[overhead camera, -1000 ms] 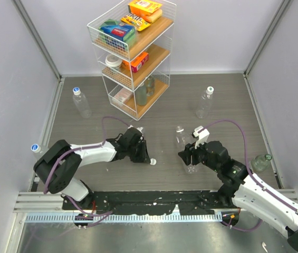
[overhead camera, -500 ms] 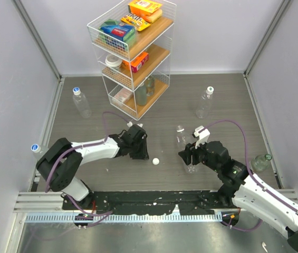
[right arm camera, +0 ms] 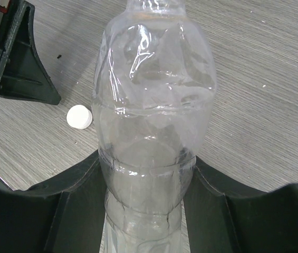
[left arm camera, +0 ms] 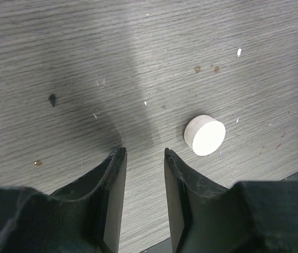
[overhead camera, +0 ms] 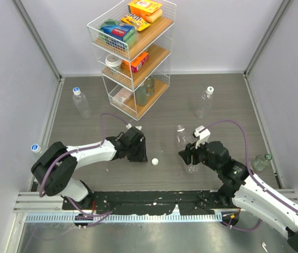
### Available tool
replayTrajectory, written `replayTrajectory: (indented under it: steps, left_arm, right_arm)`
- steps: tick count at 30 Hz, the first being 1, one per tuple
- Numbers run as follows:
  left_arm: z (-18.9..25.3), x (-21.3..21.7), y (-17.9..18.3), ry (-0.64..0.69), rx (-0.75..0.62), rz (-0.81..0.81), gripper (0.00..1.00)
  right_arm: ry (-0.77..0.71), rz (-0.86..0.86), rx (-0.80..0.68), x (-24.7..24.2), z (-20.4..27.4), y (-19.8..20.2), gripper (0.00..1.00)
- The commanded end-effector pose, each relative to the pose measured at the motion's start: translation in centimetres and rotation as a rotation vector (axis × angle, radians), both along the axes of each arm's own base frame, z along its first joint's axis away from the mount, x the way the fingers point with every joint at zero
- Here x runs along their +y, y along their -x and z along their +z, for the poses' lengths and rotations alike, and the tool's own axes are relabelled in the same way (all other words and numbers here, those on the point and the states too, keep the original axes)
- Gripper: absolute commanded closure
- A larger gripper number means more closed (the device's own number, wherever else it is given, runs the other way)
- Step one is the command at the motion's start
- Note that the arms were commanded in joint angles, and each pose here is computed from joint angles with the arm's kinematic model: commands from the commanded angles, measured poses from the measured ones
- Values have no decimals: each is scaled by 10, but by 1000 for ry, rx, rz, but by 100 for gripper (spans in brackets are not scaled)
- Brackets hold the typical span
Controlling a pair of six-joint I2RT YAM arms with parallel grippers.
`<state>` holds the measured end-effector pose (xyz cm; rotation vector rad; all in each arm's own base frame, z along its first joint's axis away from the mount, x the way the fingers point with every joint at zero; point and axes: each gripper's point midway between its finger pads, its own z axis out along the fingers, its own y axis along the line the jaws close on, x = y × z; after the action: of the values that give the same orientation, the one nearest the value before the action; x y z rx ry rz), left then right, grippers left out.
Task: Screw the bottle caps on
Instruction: Adjust the bottle cap at the center of the board.
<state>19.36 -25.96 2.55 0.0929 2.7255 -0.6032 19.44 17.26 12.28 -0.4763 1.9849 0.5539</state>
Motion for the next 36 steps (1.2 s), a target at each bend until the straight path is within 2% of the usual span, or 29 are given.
replayTrajectory:
  steps: [1,9,15,22,25,36]
  left_arm:
    - [7,-8,-1,23,5,-21,60]
    - [2,-29,1,78,52,-58,55]
    - [-3,-27,-2,56,55,-32,53]
    - [-18,-13,-2,-88,58,-28,56]
    - [-24,-9,2,-108,64,-33,62]
    - [-39,6,12,-179,87,-50,64]
  right_arm:
    - [-51,-13,-66,4,29,-8,74]
    - [-52,-16,-67,3,29,-8,74]
    - [-52,-14,-65,4,29,-7,74]
    - [-53,-18,-67,3,29,-8,74]
    - [-53,-20,-67,3,29,-8,74]
    - [-54,-19,-70,3,30,-8,74]
